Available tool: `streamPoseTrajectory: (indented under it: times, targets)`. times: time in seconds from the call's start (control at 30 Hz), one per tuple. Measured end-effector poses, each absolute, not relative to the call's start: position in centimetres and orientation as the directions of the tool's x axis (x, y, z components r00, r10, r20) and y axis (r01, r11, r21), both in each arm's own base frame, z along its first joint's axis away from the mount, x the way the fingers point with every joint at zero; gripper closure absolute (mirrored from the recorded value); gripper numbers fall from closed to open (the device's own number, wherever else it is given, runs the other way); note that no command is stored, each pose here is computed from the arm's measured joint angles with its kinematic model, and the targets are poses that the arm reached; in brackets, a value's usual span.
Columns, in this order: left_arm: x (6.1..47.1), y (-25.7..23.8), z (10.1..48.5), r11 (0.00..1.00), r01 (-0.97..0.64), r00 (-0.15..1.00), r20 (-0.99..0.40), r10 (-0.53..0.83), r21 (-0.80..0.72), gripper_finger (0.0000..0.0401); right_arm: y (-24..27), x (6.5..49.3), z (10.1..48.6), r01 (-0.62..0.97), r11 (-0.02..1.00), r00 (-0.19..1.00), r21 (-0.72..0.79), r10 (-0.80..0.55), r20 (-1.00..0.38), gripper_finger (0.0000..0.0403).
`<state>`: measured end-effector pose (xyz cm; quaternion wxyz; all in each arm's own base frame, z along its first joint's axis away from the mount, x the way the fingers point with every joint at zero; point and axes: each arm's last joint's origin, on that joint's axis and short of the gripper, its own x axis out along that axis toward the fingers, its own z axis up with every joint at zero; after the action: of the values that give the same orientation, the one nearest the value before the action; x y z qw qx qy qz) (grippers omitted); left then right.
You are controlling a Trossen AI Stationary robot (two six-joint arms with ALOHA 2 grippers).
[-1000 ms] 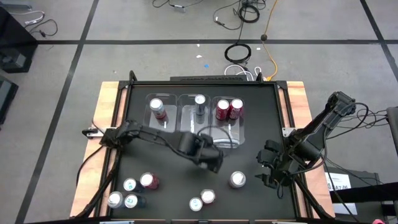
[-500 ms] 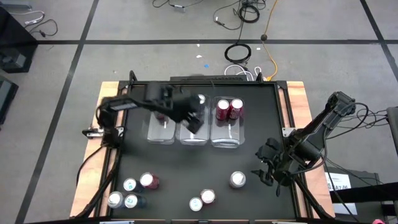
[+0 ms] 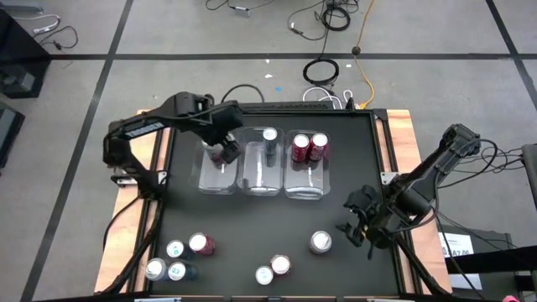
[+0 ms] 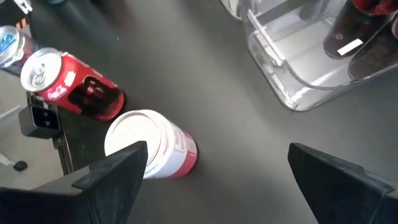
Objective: Sort soda cans
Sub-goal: Put the pink soda can into the left transparent bin
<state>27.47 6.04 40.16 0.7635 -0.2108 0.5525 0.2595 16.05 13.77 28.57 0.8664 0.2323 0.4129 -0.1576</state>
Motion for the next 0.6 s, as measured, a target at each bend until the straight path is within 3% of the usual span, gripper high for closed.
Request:
streamPoseTrajectory:
  times: [0.37, 0.6]
  targets:
    - [27.0, 7.1, 32.2, 0.825, -0.564, 0.137, -0.989, 0.059, -0.029, 0.0071, 12.8, 16.8, 28.6, 0.521, 0.806, 0.603, 0.279, -0.117, -0.789, 0.0021]
    - [27.3, 8.3, 28.6, 0.846, -0.532, 0.151, -0.986, 0.065, -0.025, 0.0071, 12.3, 17.2, 28.6, 0.550, 0.785, 0.600, 0.285, -0.134, -0.789, 0.0021]
